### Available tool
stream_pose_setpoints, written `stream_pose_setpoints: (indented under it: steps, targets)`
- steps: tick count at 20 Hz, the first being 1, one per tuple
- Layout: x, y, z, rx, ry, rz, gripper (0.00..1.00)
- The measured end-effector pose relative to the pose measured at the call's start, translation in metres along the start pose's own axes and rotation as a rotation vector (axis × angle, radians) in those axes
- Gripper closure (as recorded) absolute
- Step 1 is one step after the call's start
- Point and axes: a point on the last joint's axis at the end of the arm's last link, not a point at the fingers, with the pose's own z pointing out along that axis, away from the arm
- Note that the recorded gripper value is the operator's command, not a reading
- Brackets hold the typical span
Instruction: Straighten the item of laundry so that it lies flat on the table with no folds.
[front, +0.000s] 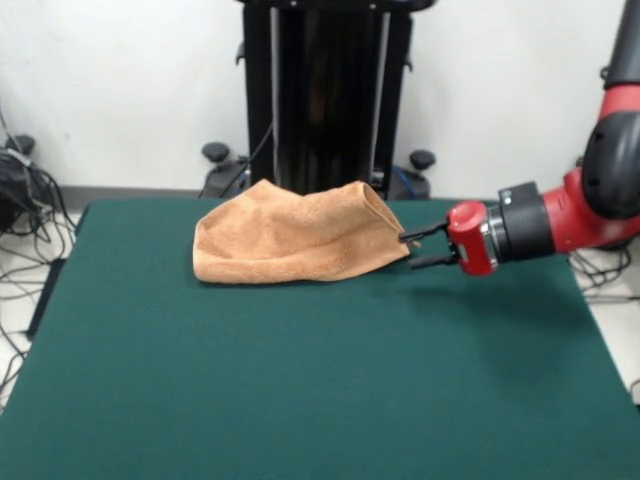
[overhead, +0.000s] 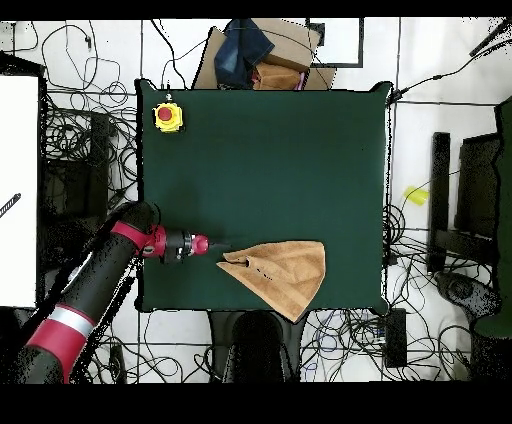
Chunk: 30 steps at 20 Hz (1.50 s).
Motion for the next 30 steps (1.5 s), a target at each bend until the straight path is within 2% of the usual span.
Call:
stream_pose_setpoints:
  steps: [7,14,22,30]
  targets:
    - [0.009,0.013,0.013,0.002,0.021,0.019,0.0]
    - [0.016,0.022,0.014,-0.008,0.029,0.018,0.0]
    - [0.036,0.035,0.0,-0.021,0.05,-0.004,0.0]
    - [0.05,0.032,-0.016,-0.029,0.073,-0.001,0.0]
